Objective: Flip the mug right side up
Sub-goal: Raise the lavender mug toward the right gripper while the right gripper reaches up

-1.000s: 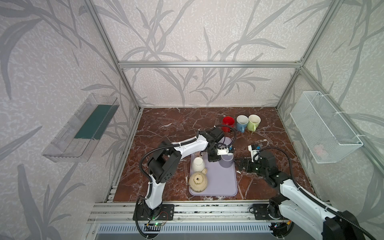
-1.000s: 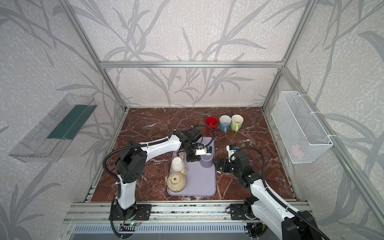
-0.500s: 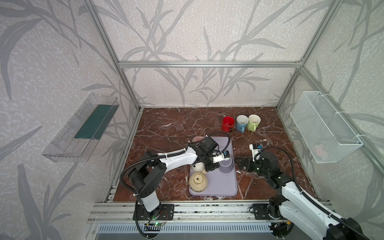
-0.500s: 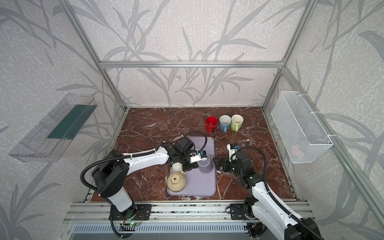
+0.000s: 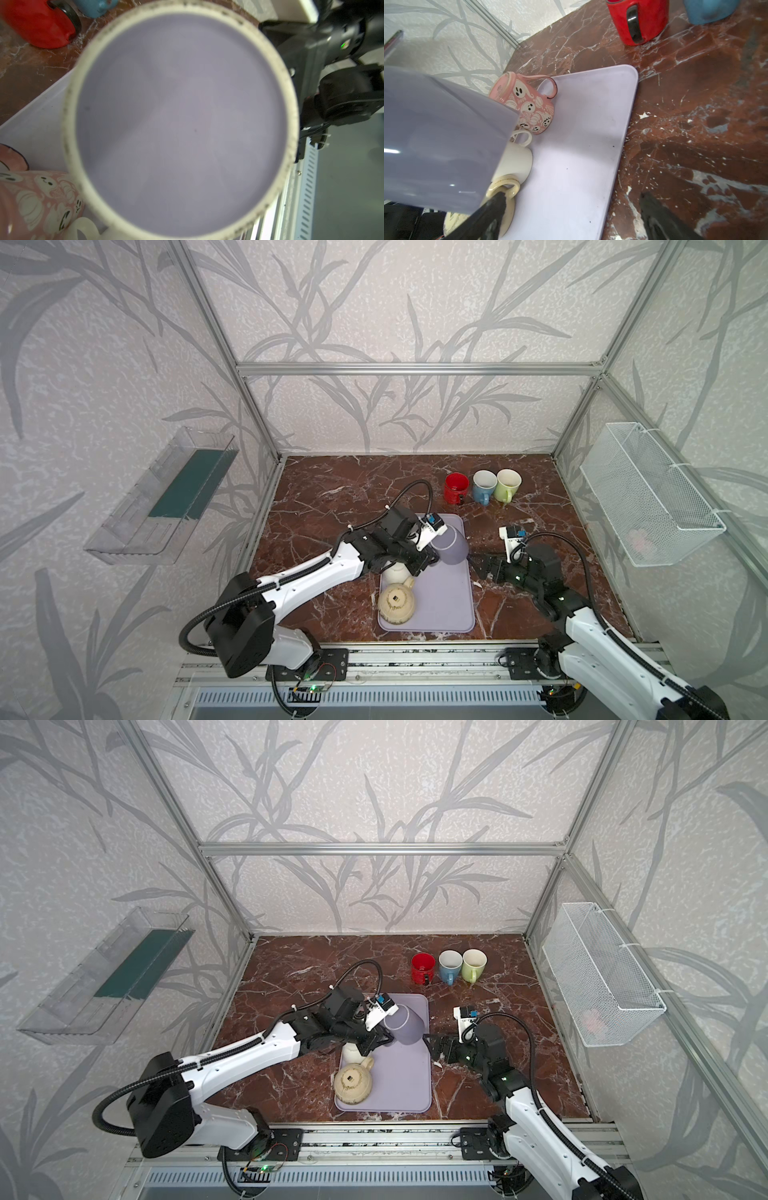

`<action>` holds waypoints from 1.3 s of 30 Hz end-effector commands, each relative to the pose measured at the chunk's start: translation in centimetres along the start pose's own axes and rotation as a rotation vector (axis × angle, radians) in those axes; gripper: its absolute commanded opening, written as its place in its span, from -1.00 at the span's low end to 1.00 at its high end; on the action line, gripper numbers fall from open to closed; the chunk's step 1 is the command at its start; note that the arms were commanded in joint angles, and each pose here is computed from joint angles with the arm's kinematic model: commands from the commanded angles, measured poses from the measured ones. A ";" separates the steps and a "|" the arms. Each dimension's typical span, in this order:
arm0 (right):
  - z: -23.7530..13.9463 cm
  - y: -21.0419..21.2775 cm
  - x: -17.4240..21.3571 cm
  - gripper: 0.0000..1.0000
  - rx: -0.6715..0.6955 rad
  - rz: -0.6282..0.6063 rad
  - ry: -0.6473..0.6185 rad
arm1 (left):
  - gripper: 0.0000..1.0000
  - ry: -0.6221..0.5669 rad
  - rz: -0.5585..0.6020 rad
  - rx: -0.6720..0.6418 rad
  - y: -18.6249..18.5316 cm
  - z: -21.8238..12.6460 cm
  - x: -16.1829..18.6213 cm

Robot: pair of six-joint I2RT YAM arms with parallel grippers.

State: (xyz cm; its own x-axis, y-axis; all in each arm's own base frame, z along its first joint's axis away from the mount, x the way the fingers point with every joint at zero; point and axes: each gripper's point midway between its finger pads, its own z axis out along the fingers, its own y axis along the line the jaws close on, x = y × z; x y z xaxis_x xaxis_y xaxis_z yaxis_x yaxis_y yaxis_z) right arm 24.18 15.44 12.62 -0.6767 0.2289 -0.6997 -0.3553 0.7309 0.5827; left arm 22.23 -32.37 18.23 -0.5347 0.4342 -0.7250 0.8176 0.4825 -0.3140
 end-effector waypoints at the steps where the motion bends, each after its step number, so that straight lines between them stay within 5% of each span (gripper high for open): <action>1: -0.2 1.5 -0.2 0.98 -0.077 -0.001 -0.018 | -1.00 -0.232 -0.111 0.013 -1.1 -3.4 -5.5; 13: -1.8 4.8 -1.4 0.95 -0.224 0.000 -0.059 | -1.00 -0.724 -0.282 0.051 1.1 -5.7 -11.5; 22: -2.7 9.2 -5.3 0.58 -0.414 0.027 -0.131 | -1.00 -0.979 -0.296 0.158 0.9 -9.4 -15.6; 34: -2.0 14.9 -14.1 -0.02 -0.694 0.054 -0.258 | -1.00 -1.127 -0.336 0.288 1.7 -11.6 -17.3; 39: -1.2 16.1 -16.2 -0.07 -0.755 0.051 -0.261 | -1.00 -1.145 -0.302 0.337 1.7 -11.7 -18.1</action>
State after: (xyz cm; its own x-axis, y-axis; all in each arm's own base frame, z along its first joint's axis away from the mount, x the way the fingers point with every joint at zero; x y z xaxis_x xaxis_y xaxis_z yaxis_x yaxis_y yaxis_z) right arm 29.38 22.25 30.02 -0.6136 0.4493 -0.6493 -0.6426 0.1937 0.7413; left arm 32.32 -31.51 31.72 -0.4483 -0.5717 -0.6871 0.6821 0.2780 -0.6764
